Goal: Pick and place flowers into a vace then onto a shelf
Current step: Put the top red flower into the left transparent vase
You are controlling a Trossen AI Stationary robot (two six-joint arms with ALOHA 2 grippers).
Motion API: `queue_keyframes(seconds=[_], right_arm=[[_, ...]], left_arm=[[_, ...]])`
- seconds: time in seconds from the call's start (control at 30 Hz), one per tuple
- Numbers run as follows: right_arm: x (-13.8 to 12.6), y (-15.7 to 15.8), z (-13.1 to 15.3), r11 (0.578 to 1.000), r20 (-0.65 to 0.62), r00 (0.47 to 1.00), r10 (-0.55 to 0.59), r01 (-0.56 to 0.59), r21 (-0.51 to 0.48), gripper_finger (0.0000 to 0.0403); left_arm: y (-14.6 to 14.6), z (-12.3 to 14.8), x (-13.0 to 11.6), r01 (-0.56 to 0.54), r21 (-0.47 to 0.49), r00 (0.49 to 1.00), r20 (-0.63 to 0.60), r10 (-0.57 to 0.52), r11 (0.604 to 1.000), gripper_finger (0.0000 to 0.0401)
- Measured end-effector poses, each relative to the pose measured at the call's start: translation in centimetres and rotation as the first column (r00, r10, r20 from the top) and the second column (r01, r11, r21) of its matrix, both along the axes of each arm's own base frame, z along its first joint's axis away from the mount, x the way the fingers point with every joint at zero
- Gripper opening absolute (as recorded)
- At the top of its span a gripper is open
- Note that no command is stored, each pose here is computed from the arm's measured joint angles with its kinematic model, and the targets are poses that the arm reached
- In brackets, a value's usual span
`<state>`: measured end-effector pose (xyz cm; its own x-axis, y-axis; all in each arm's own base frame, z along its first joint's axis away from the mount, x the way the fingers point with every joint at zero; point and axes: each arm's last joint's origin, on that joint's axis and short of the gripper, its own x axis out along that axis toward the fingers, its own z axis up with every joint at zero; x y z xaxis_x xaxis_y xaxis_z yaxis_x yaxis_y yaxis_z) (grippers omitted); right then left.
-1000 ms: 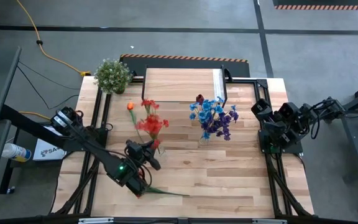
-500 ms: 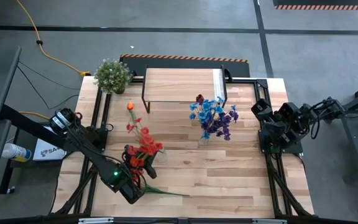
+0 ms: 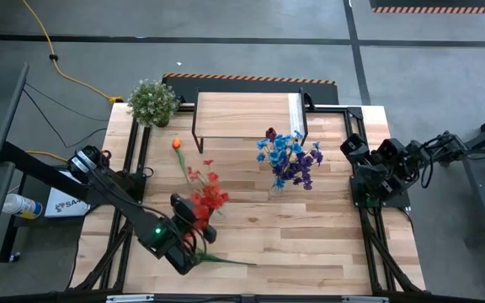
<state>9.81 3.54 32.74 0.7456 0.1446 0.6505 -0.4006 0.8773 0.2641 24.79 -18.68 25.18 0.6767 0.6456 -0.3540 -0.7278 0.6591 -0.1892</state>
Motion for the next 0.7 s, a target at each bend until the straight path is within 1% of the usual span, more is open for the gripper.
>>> queue_keyframes(seconds=[0.07, 0.13, 0.33, 0.43, 0.7], right_arm=[[0.0, 0.0, 0.0, 1.0, 0.0, 1.0, 0.0, 0.0, 0.0, 0.0165], [0.0, 0.0, 0.0, 1.0, 0.0, 1.0, 0.001, -0.001, -0.001, 0.0165], [0.0, 0.0, 0.0, 1.0, 0.005, 1.0, 0.014, -0.014, -0.011, 0.0165], [0.0, 0.1, 0.0, 1.0, 0.005, 1.0, 0.016, -0.015, -0.012, 0.0165], [0.0, 0.1, 0.0, 0.999, 0.002, 0.999, 0.037, -0.037, 0.005, 0.0165]], left_arm=[[-0.1, 0.5, 0.0, 0.027, 0.009, 0.998, -0.056, -0.026, 1.0, 0.0143], [-0.1, 0.5, -0.1, 0.046, -0.002, 0.993, -0.111, -0.046, 0.999, 0.0143], [0.1, 0.2, -0.5, 0.055, -0.038, 0.975, -0.215, -0.061, 0.998, 0.0143], [0.2, 0.3, -0.7, 0.056, -0.057, 0.968, -0.241, -0.069, 0.997, 0.0143], [0.3, 1.8, -2.2, 0.09, -0.129, 0.961, -0.249, -0.12, 0.988, 0.0143]])
